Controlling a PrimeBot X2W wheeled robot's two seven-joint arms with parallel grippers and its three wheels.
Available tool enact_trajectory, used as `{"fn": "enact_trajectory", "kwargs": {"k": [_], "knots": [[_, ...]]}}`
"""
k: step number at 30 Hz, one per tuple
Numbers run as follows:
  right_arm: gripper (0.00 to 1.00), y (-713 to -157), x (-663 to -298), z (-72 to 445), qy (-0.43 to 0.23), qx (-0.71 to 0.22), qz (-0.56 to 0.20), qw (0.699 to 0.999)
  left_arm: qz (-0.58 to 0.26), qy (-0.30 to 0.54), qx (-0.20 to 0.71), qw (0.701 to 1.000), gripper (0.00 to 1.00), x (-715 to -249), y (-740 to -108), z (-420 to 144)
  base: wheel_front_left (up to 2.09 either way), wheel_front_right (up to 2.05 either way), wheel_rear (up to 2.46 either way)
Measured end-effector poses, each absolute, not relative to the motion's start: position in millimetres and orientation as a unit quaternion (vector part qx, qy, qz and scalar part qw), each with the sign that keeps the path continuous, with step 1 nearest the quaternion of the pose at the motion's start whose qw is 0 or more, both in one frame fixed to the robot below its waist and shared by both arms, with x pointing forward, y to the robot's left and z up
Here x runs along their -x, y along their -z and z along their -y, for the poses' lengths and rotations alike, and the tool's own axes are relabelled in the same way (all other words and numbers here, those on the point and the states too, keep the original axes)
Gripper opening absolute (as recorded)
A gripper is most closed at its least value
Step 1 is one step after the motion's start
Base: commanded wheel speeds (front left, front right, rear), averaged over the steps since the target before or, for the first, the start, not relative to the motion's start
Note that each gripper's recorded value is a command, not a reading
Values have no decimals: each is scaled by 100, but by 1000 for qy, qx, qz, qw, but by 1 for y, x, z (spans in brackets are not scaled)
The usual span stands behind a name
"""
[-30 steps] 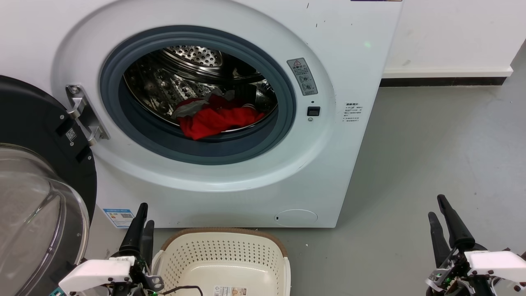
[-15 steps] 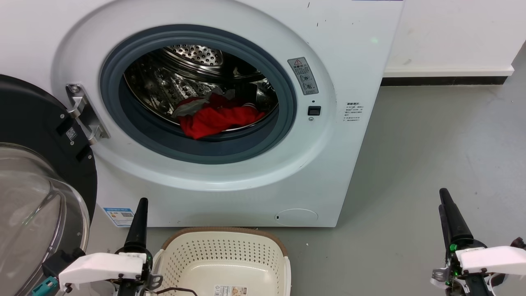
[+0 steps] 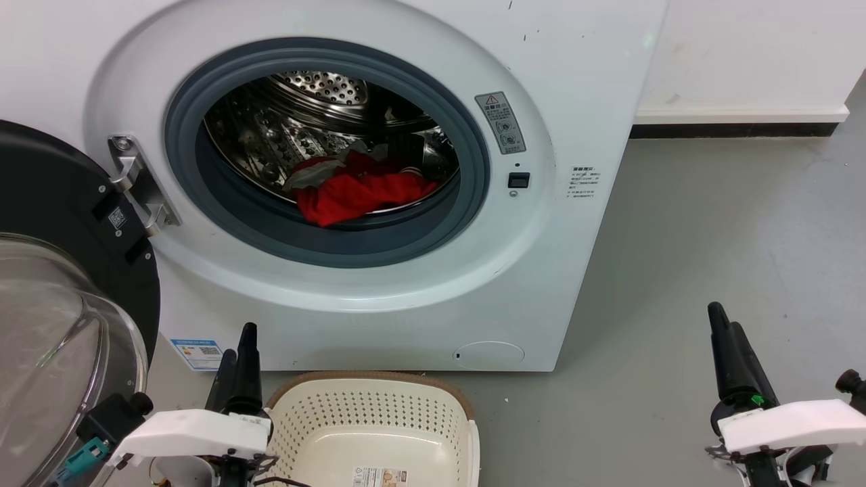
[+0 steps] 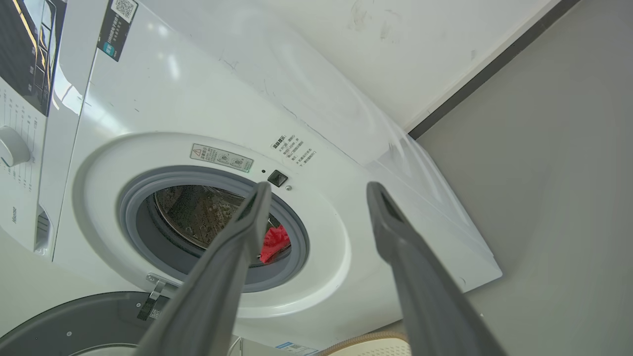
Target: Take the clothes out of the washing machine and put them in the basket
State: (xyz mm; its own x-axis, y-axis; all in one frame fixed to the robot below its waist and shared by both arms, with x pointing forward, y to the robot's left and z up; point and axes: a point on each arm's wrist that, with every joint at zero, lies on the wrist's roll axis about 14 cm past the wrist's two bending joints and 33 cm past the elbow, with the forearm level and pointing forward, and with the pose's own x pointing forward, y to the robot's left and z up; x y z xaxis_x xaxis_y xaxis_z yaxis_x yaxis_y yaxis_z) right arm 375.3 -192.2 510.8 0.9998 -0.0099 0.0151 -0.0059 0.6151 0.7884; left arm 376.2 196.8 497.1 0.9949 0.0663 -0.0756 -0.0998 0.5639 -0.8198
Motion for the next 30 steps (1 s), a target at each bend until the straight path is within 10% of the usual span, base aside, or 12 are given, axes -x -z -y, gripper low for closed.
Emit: {"fn": "enact_trajectory", "kwargs": {"k": [30], "knots": [[100, -533, -370, 176, -35, -195, 52, 979, 8, -52, 244, 968, 100, -371, -508, -191, 0, 0, 0]]}}
